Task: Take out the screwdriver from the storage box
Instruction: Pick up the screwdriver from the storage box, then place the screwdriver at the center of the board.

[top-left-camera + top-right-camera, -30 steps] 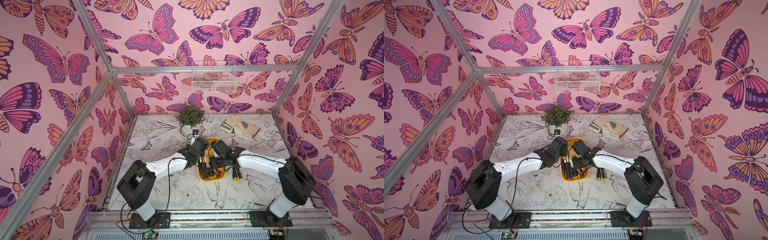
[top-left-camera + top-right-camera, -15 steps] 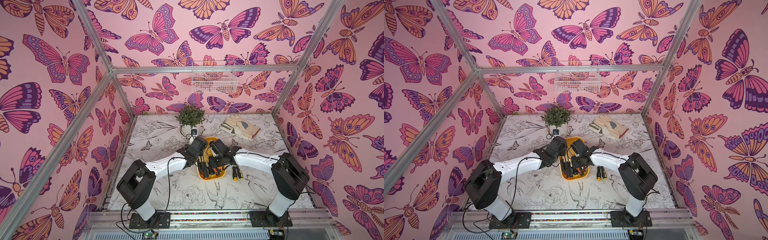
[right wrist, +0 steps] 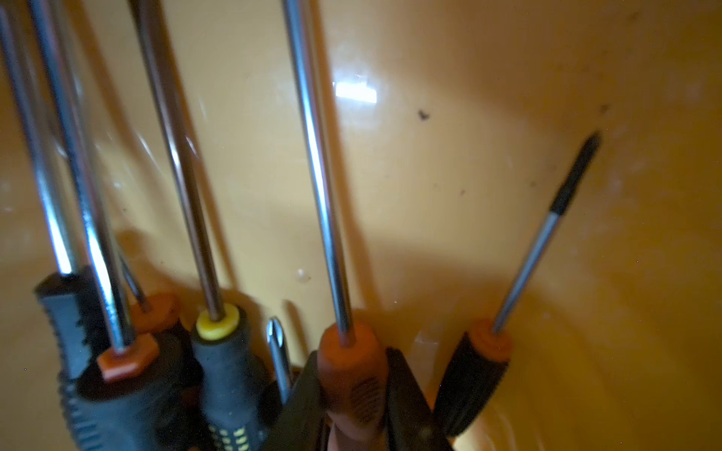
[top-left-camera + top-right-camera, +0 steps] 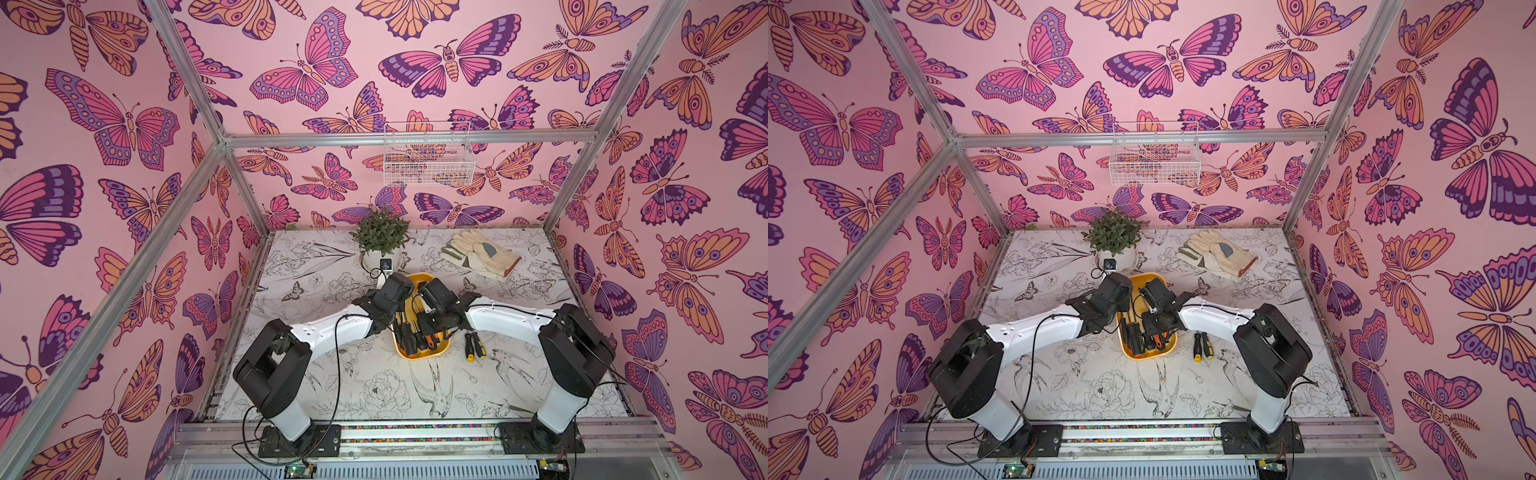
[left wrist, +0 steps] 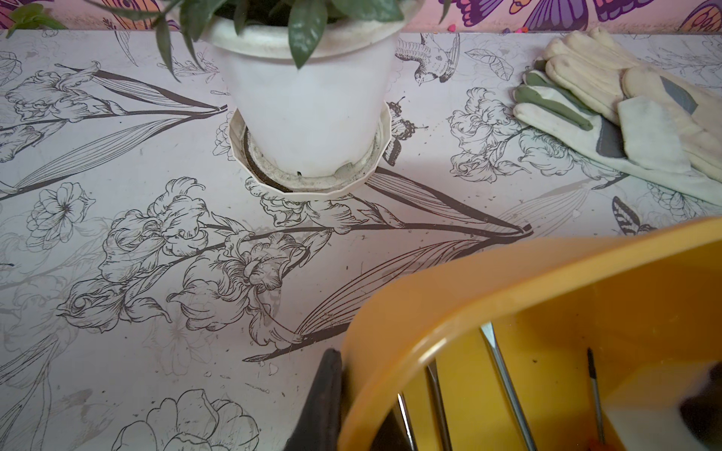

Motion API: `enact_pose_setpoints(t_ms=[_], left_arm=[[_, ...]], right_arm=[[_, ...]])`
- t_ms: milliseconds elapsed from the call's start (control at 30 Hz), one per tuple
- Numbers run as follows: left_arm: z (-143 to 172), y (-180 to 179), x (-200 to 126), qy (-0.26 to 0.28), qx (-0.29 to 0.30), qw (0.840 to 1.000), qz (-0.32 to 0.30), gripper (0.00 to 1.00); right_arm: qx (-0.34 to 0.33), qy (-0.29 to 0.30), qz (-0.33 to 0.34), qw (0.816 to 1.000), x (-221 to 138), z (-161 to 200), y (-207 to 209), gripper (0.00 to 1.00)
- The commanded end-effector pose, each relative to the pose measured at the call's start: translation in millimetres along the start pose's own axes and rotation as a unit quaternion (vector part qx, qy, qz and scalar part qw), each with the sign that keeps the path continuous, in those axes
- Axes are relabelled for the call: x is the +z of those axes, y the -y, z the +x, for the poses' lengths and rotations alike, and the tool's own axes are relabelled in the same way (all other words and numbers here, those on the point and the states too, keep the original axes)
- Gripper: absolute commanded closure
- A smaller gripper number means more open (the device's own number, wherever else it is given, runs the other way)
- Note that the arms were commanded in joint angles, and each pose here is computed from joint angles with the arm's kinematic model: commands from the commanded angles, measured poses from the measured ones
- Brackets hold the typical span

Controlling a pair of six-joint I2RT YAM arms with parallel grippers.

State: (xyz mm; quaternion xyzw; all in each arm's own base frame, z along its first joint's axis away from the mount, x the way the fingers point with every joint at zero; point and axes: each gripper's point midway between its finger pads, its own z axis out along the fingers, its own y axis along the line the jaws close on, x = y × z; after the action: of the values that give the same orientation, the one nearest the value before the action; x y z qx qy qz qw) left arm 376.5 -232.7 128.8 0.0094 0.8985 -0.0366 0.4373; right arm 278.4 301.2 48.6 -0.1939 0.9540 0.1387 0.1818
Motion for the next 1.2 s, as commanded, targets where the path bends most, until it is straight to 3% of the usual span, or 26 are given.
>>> enact_pose_setpoints(t_ms=[0, 333, 633, 833, 1033, 1167], left_arm=[[-15, 9, -9, 0.027, -0.019, 0.999, 0.023, 1.00], [-15, 9, -7, 0.027, -0.017, 0.999, 0.020, 1.00], [-16, 11, -4, 0.024, -0.012, 0.999, 0.018, 1.00], [-15, 11, -4, 0.022, -0.010, 1.000, 0.016, 1.00], [-15, 16, -3, 0.021, -0.009, 1.000, 0.021, 1.00], [-16, 18, -3, 0.022, -0.002, 1.000, 0.022, 1.00]], right_arm=[[0.001, -0.011, 0.019, 1.000, 12, 8, 12, 0.99], [-0.017, 0.056, -0.046, 0.997, -40, -3, -8, 1.00], [-0.024, 0.121, -0.075, 0.990, -115, 5, -6, 1.00], [0.011, 0.117, 0.000, 0.993, -148, 19, 51, 1.00], [0.108, 0.078, 0.038, 0.990, -139, 47, 127, 1.00], [0.138, 0.062, 0.046, 0.987, -130, 50, 147, 1.00]])
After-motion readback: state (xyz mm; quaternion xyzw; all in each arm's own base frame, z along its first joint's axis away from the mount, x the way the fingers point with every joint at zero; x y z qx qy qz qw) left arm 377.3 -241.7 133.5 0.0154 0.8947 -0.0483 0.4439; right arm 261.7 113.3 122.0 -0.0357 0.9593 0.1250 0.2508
